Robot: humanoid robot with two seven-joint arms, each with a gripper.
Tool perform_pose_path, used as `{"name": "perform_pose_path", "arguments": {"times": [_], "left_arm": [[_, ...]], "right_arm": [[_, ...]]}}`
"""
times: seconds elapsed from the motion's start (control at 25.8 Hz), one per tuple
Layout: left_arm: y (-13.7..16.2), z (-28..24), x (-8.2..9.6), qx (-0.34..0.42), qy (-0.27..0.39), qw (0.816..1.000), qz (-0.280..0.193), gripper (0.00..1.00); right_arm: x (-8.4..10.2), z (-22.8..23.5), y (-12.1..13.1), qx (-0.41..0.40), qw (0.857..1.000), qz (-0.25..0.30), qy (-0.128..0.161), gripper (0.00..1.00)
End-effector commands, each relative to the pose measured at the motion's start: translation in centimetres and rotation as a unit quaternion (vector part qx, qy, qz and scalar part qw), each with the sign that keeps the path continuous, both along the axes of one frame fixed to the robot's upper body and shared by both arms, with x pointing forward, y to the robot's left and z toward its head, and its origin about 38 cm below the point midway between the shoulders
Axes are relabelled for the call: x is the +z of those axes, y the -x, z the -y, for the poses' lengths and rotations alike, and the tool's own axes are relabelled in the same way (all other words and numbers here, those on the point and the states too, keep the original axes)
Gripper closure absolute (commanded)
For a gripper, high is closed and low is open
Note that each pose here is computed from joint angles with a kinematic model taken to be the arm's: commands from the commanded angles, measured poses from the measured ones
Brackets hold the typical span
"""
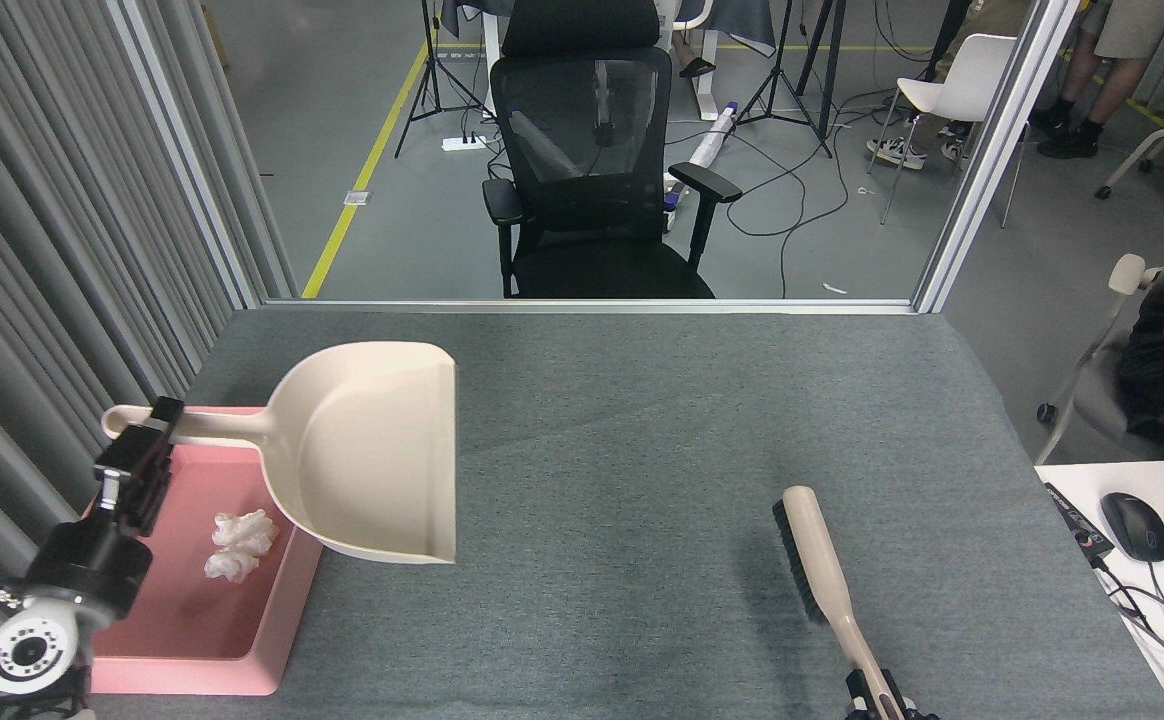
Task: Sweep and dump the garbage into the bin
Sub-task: 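Lower the dustpan back onto the table with the left gripper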
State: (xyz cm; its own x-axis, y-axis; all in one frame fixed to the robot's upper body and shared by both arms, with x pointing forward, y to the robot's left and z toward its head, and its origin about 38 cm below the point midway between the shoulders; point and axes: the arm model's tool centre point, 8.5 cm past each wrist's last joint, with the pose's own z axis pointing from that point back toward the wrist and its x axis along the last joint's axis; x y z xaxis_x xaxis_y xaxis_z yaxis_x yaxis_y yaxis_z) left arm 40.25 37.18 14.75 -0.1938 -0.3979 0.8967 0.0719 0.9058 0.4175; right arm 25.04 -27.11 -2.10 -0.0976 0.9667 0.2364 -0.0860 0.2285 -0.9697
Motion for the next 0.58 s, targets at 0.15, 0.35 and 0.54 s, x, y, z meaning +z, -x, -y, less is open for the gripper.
{"name": "perform_pose_path", "arguments": {"times": [0.15, 0.35, 0.54], "left_arm": [[1.5, 12.6, -4.9, -0.055, -0.016, 0.998, -0.02, 0.93], [1.1, 16.7, -9.4, -0.083, -0.062, 0.994, -0.034, 0.93], [1.0, 18.0, -12.8, -0.075, -0.06, 0.992, -0.077, 0.93]], "right_arm": [[0.3, 0.0, -0.1, 0.002, 1.0, 0.005, 0.001, 0.83], [0.3, 0.0, 0.0, 0.003, 1.0, 0.005, 0.0, 0.83], [0.3, -0.2, 0.0, 0.004, 1.0, 0.005, -0.002, 0.83]]}}
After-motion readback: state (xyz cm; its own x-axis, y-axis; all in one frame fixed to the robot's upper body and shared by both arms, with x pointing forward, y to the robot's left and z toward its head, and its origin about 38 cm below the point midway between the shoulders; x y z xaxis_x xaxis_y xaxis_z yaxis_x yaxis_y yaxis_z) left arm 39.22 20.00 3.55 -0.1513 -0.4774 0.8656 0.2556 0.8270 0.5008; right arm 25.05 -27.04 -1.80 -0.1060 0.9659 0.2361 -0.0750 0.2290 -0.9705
